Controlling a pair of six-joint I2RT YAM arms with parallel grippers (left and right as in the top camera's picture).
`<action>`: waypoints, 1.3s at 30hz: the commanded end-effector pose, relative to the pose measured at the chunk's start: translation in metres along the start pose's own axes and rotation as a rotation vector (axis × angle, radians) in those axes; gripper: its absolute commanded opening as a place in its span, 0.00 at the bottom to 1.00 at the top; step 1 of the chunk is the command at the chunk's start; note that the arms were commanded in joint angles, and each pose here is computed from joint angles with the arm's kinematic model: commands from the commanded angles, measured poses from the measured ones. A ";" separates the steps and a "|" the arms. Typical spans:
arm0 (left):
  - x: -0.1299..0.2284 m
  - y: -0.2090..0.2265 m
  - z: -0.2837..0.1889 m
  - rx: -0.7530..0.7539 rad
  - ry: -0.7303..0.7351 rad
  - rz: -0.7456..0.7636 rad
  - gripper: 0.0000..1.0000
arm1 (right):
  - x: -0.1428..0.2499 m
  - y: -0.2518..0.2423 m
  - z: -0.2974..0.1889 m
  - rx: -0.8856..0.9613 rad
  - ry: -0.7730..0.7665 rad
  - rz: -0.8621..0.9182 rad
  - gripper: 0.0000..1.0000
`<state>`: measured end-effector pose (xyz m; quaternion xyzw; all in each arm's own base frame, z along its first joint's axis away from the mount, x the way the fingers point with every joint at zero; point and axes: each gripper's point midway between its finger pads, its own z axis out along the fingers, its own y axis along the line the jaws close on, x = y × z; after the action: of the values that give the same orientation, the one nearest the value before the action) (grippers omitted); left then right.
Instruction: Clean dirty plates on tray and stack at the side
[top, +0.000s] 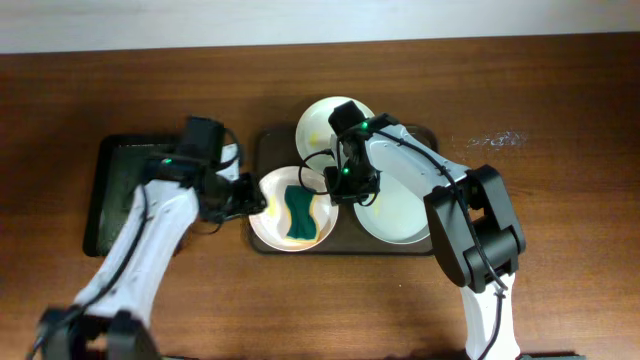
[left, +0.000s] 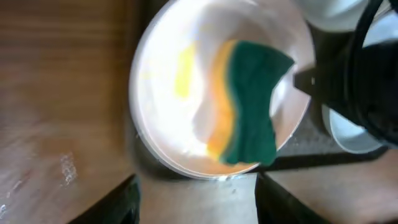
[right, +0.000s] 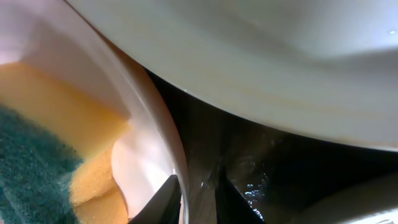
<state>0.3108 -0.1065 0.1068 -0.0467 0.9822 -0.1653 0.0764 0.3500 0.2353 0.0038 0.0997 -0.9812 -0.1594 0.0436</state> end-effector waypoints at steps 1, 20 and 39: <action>0.006 -0.036 0.043 0.120 0.088 0.116 0.56 | 0.012 -0.010 0.014 0.036 0.042 0.012 0.21; 0.005 0.034 0.130 -0.356 0.108 0.070 0.00 | 0.012 -0.010 0.014 0.037 0.042 0.011 0.21; -0.087 0.022 -0.050 -0.520 -0.362 -0.167 0.00 | 0.011 -0.016 -0.005 0.111 0.031 0.011 0.04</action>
<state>0.3747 -0.0492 0.0832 -0.1309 0.9656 0.1802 0.1339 0.3371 0.2365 0.0055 0.0926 -0.9813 -0.1548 0.0678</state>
